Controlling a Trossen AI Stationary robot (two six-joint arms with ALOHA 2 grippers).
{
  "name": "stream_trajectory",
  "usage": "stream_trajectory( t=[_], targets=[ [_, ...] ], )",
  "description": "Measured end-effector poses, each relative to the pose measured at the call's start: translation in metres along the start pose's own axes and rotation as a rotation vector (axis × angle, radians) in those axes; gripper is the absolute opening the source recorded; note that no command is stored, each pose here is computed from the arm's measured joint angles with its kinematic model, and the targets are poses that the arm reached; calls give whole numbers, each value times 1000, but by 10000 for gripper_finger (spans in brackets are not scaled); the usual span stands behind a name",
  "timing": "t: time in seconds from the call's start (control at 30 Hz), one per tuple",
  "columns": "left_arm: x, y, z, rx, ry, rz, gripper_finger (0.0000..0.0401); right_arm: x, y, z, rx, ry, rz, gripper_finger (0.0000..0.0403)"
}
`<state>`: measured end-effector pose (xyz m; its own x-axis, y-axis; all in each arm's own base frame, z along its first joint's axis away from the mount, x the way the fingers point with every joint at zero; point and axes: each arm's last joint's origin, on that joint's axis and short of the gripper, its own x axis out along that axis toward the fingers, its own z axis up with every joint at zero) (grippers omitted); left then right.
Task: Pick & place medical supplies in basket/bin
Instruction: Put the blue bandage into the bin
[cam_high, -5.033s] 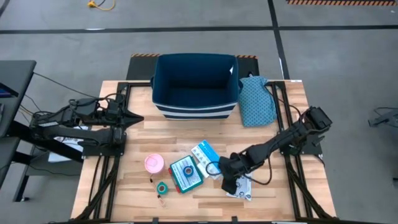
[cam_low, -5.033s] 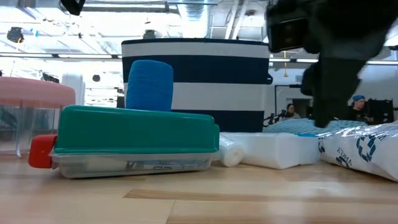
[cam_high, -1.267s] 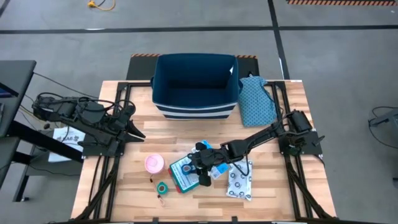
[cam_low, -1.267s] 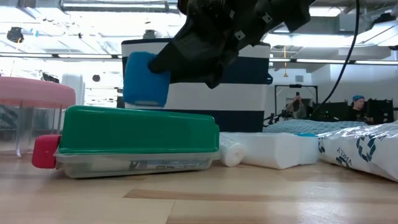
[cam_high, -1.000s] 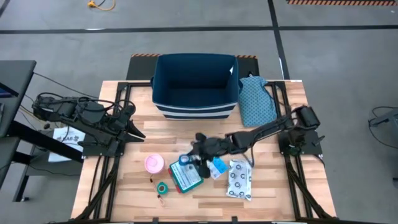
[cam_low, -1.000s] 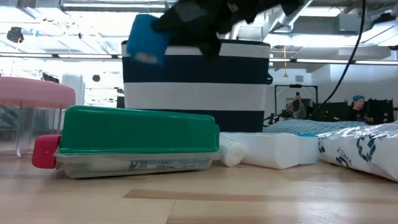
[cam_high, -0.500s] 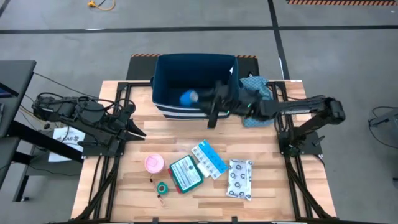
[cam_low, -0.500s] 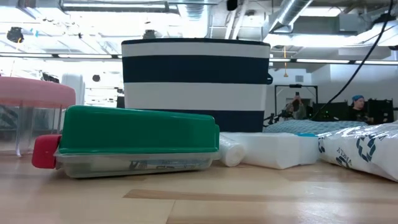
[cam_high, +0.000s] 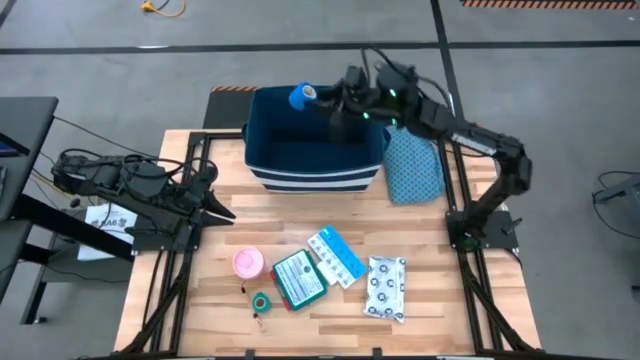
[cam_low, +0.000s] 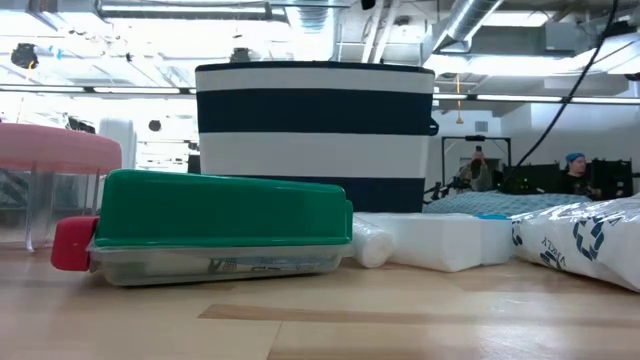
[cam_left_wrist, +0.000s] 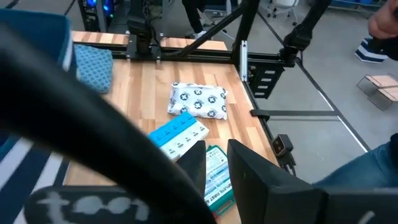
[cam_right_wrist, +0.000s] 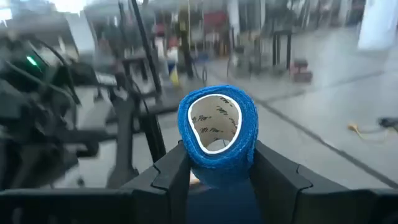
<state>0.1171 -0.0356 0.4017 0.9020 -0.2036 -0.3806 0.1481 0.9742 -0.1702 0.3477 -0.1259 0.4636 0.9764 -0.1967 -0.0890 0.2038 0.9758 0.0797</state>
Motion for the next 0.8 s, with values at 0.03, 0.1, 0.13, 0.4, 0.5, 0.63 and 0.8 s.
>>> stream_trajectory(
  t=[0.03, 0.1, 0.13, 0.4, 0.5, 0.63, 0.8],
  targets=[
    [0, 0, 0, 0, -2, 14, 56, 3, -5, 1, -11, 48, 9, 140],
    [0, 1, 0, 0, -10, 44, 56, 10, -14, 2, -31, 136, 37, 140],
    [0, 2, 0, 0, -13, 62, 56, 12, -20, 1, -38, 181, 52, 140],
    [-1, 5, 6, -18, -98, 192, 56, 39, -50, -25, -77, 450, 144, 142],
    [-1, 6, 7, -29, -111, 243, 56, 53, -60, -43, -80, 514, 145, 143],
    [-1, 8, 7, -48, -125, 292, 56, 73, -74, -70, -47, 585, 140, 142],
    [-2, 9, 7, -66, -138, 328, 56, 96, -87, -107, -3, 688, 139, 146]
  ],
)
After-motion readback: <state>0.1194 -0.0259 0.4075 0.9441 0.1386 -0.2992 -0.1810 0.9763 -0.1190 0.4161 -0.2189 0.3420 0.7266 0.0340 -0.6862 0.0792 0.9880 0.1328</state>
